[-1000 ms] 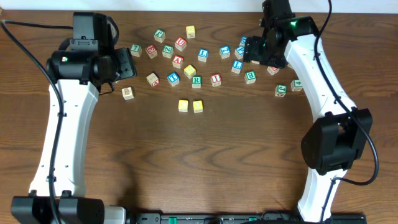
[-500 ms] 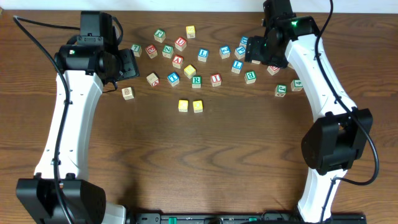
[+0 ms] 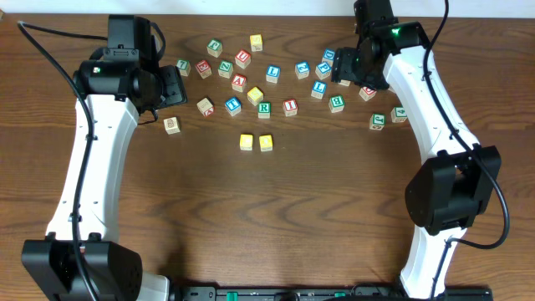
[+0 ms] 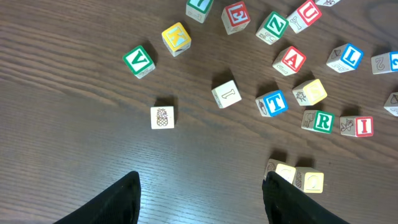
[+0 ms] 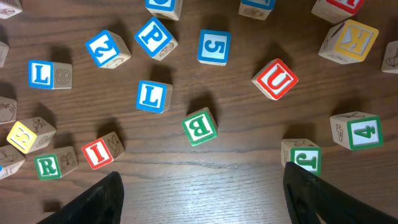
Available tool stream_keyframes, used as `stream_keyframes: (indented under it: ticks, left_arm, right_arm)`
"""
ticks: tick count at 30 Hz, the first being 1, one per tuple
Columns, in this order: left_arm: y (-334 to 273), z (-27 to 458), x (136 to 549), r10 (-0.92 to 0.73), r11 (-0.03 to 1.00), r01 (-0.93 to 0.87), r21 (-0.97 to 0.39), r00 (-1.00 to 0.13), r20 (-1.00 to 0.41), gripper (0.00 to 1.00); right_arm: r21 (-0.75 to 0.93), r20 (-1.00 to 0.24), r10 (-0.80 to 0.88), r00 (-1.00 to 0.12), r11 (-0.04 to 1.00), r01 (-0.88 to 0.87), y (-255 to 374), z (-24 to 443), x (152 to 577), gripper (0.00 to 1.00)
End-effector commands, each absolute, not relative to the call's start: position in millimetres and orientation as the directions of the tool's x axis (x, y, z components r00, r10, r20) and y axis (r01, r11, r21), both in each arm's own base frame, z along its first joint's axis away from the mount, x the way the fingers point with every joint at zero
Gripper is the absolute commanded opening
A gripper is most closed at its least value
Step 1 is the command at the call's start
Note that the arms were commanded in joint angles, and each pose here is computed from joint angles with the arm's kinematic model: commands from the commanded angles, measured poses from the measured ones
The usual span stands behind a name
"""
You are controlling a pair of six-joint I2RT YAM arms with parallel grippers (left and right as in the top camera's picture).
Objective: Spell out CORL
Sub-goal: 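Position the right gripper over the green R block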
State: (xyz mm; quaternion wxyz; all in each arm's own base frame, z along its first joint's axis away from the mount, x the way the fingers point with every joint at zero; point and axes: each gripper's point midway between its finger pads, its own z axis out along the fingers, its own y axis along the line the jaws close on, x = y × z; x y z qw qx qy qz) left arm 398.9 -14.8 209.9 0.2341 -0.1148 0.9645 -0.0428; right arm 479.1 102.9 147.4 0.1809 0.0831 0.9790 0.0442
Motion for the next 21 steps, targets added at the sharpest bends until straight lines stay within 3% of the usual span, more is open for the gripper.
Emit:
stream_keyframes:
  ticks: [1, 21]
  left_arm:
    - [-15, 208, 400, -0.227, 0.973, -0.189, -0.129, -0.869, -0.439, 0.62]
    - [-15, 208, 400, -0.228, 0.973, -0.19, -0.13, -0.869, -0.439, 0.62]
  right_arm:
    - [0.119, -0.391, 0.168, -0.905, 0.984, 0.131, 104, 165, 483, 0.77]
    - [0.154, -0.375, 0.153, -0.914, 0.983, 0.102, 117, 165, 479, 0.77]
